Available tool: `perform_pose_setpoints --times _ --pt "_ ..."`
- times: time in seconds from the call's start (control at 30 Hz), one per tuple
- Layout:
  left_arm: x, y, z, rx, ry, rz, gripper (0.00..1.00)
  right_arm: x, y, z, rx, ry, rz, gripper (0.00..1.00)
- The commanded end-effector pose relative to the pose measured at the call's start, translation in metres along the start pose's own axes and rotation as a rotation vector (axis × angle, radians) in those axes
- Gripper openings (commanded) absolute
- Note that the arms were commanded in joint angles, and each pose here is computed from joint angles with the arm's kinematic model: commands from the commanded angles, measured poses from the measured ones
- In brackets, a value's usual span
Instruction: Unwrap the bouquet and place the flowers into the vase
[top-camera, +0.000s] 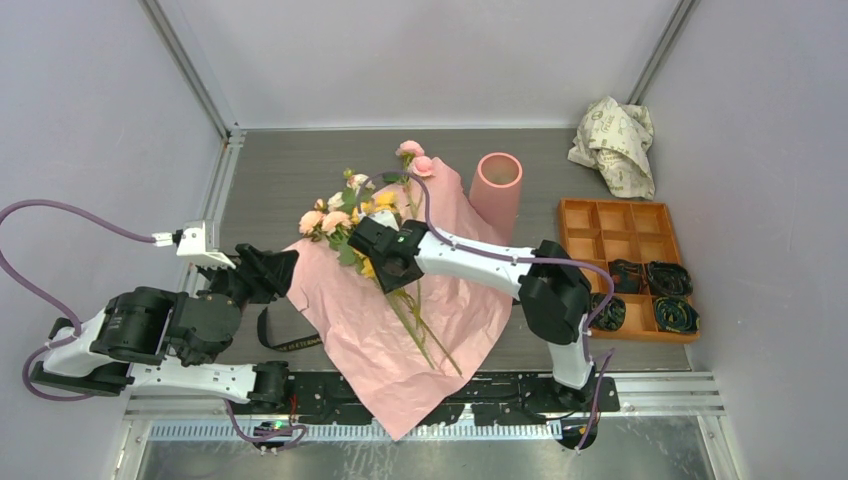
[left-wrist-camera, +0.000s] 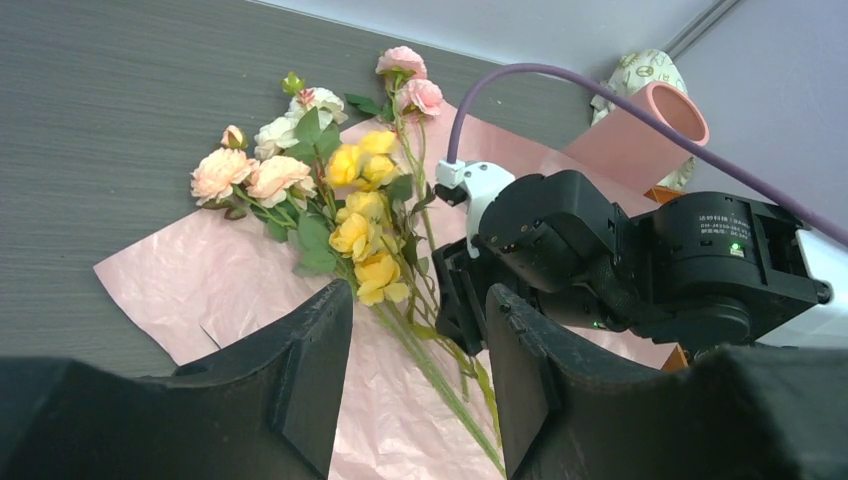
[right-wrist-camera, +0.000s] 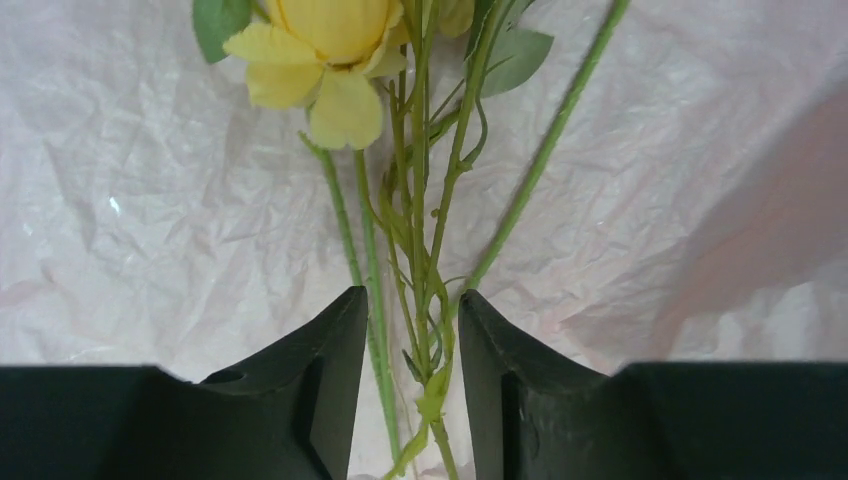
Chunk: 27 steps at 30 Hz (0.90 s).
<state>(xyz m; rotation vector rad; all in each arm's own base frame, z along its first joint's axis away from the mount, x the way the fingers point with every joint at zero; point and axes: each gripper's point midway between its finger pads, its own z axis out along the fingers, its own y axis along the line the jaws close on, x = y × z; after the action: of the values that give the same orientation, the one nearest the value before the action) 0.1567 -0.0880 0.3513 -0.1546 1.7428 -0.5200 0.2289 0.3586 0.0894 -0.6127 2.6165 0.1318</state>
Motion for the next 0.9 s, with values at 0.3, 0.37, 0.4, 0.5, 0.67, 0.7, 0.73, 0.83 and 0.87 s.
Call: perform_pose_setpoints --times 0.3,0.37,0.4,0.5,0.67,0.7,0.73,0.83,0.87 --pt "-0.008 -0.002 0.001 -0.004 -0.028 -0.049 0.53 -0.095 -0.084 -0.004 0.135 -0.142 0.238 0.39" --pt "-0.008 -0.001 0.001 -0.007 -0.032 -0.048 0.53 -0.11 -0.094 0.005 0.141 -0.156 0.272 0.37" --pt "-0.008 -0.001 0.001 -0.008 -0.033 -0.047 0.53 -0.116 -0.098 0.012 0.142 -0.157 0.283 0.36" --pt "-0.009 0.001 0.001 -0.012 -0.036 -0.042 0.53 -0.122 -0.109 0.042 0.163 -0.112 0.304 0.33" --pt "-0.012 0.003 -0.001 -0.01 -0.036 -0.05 0.53 -0.122 -0.119 0.078 0.199 -0.068 0.295 0.3" --pt "-0.013 0.003 -0.001 -0.009 -0.034 -0.049 0.53 -0.122 -0.122 0.084 0.206 -0.063 0.298 0.3" --pt "-0.013 0.003 -0.001 -0.009 -0.032 -0.048 0.53 -0.123 -0.123 0.088 0.207 -0.06 0.301 0.29" --pt "-0.012 0.003 -0.001 -0.011 -0.031 -0.044 0.53 -0.127 -0.128 0.098 0.206 -0.055 0.32 0.29" --pt "-0.011 0.003 -0.001 -0.012 -0.03 -0.044 0.53 -0.127 -0.128 0.1 0.206 -0.053 0.324 0.29"
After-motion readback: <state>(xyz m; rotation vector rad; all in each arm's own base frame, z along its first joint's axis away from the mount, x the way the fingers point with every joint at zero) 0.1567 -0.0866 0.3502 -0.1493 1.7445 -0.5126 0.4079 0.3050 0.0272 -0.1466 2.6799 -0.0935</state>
